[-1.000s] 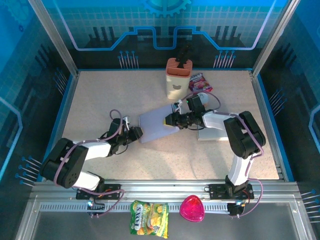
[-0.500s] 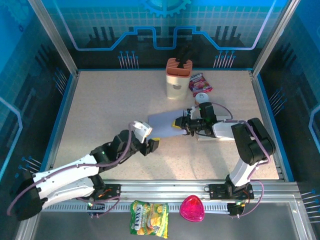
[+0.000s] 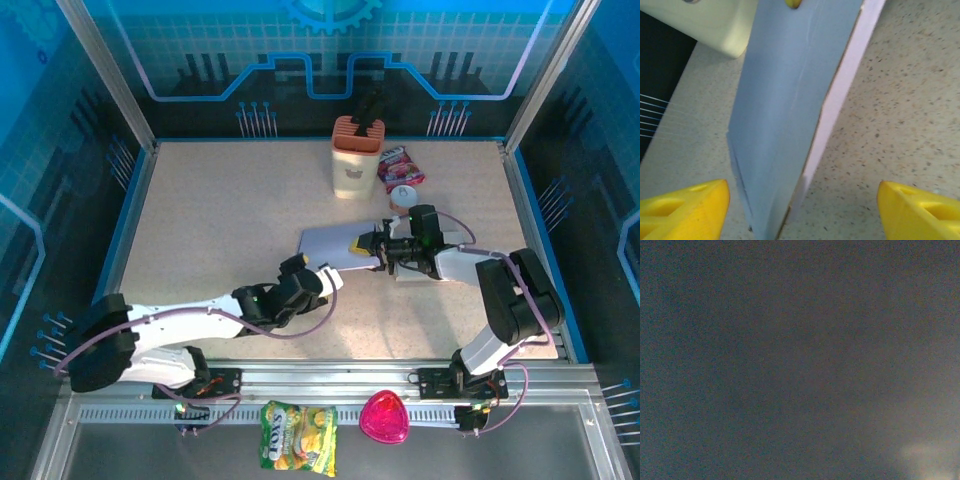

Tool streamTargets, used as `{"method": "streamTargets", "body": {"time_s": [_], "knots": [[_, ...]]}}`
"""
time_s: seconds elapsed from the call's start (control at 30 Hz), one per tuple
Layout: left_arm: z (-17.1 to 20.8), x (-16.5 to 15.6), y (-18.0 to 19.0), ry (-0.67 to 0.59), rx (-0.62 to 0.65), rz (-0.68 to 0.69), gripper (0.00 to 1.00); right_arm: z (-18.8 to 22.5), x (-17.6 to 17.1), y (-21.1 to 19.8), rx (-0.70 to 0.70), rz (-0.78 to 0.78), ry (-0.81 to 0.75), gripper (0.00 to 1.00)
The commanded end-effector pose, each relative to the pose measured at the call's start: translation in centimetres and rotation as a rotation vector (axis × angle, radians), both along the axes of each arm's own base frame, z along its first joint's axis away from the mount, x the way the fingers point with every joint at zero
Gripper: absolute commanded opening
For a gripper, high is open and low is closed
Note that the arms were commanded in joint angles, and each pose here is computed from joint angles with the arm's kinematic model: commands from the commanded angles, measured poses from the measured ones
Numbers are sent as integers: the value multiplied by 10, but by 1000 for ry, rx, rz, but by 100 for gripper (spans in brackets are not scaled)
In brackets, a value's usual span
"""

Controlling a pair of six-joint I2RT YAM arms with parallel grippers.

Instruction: Fold the paper box

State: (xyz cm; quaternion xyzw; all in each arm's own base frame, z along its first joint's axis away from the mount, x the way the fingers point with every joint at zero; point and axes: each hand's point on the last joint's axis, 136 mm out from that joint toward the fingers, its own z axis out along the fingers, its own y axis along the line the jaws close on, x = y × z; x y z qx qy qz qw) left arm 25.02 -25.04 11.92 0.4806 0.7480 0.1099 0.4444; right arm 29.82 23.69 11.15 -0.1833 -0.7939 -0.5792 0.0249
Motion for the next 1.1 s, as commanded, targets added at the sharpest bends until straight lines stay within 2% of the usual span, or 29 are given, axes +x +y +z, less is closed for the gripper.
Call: {"method": "streamTargets", "body": {"time_s": [0.0, 0.23, 0.3, 0.47, 0.57, 0.67, 0.9, 1.07], "knots": [[6, 15, -4, -88, 87, 0, 78, 1, -10, -2, 21, 5, 47, 28], [7, 40, -5, -202, 111, 79, 82, 5, -20, -2, 32, 16, 74, 29], [3, 41, -9, -195, 114, 61, 82, 4, -23, -2, 31, 20, 88, 29], [1, 46, -13, -206, 125, 76, 71, 3, -28, -2, 28, 23, 102, 31], [0, 41, -14, -174, 121, 55, 59, 2, -27, -3, 34, 20, 106, 35], [-1, 34, -13, -139, 112, 28, 53, 2, -25, -3, 42, 13, 111, 37], [7, 16, -13, -31, 73, -17, 49, 17, -13, -12, 65, -31, 48, 52], [11, -8, -9, 164, 55, -19, 48, 45, -5, -51, 5, -177, -94, 69]]}}
